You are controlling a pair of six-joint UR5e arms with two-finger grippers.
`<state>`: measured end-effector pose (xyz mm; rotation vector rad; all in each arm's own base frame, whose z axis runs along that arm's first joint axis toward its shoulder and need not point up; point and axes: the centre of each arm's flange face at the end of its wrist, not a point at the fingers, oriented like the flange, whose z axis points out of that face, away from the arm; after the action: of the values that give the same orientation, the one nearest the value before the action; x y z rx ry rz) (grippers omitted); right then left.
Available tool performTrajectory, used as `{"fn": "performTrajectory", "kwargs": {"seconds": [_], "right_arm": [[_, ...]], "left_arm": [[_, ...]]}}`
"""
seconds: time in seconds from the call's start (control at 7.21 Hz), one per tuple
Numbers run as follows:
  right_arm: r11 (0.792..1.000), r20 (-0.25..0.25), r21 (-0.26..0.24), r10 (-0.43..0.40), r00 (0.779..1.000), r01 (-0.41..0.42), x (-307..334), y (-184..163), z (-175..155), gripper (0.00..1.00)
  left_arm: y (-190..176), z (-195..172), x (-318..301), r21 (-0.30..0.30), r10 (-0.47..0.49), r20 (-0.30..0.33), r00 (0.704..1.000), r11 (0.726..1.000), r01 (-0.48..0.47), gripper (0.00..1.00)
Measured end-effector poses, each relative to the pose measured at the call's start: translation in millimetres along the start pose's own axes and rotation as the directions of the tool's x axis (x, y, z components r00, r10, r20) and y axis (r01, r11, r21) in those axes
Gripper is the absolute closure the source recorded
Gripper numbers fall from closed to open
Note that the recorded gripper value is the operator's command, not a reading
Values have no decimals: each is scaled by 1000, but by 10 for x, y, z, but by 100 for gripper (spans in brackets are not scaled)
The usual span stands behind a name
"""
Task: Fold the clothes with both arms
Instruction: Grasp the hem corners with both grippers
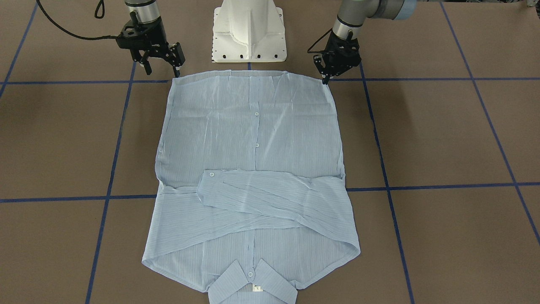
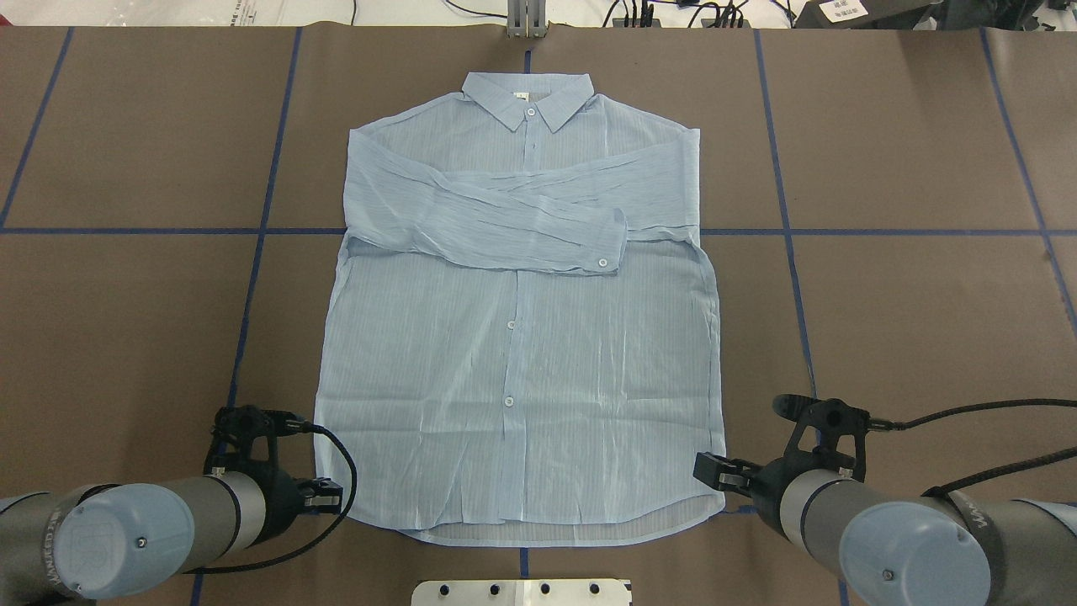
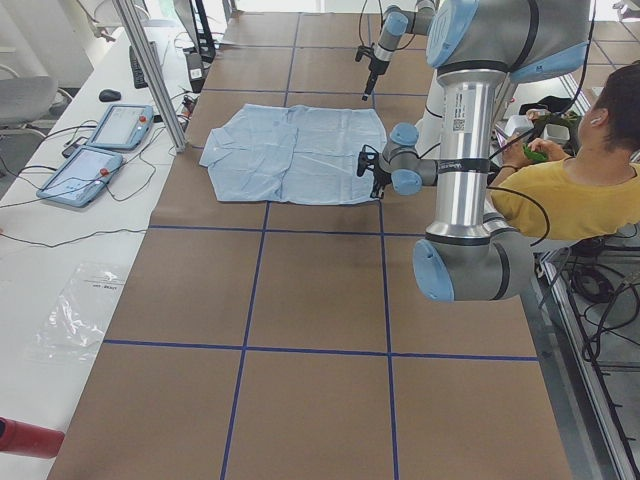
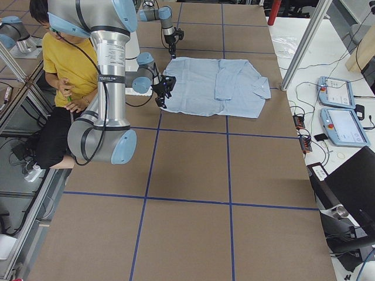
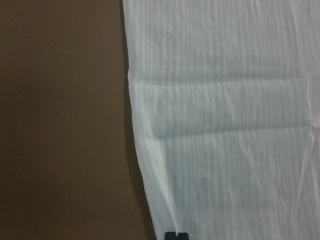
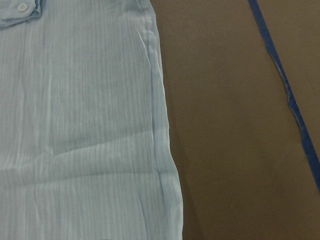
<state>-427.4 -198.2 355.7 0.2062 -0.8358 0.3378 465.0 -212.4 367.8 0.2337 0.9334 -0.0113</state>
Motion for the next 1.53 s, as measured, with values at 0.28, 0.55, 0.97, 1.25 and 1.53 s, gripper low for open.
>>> {"fn": "performTrajectory", "kwargs": {"seconds": [0.28, 0.55, 0.97, 1.25, 1.53], "right_arm": [[999, 29, 23, 25, 999, -25, 179, 234, 174, 48], [999, 35, 30, 25, 999, -26, 208, 415, 207, 48], [999, 26, 45, 4, 1000, -5, 223, 567, 333, 48], [999, 28, 51, -3, 1000, 1, 177, 637, 394, 54], [999, 29, 52, -5, 1000, 4, 134, 680, 439, 94]], "left_arm": [[-40, -23, 39, 32, -1, -5, 1000, 999, 1, 100], [-66, -42, 48, 55, -2, -6, 1000, 998, 2, 100], [-86, -97, 68, 73, -2, -14, 1000, 997, 3, 100], [-87, -109, 72, 74, -2, -16, 1000, 997, 3, 100], [-88, -112, 73, 74, -2, -16, 1000, 997, 3, 100]]}}
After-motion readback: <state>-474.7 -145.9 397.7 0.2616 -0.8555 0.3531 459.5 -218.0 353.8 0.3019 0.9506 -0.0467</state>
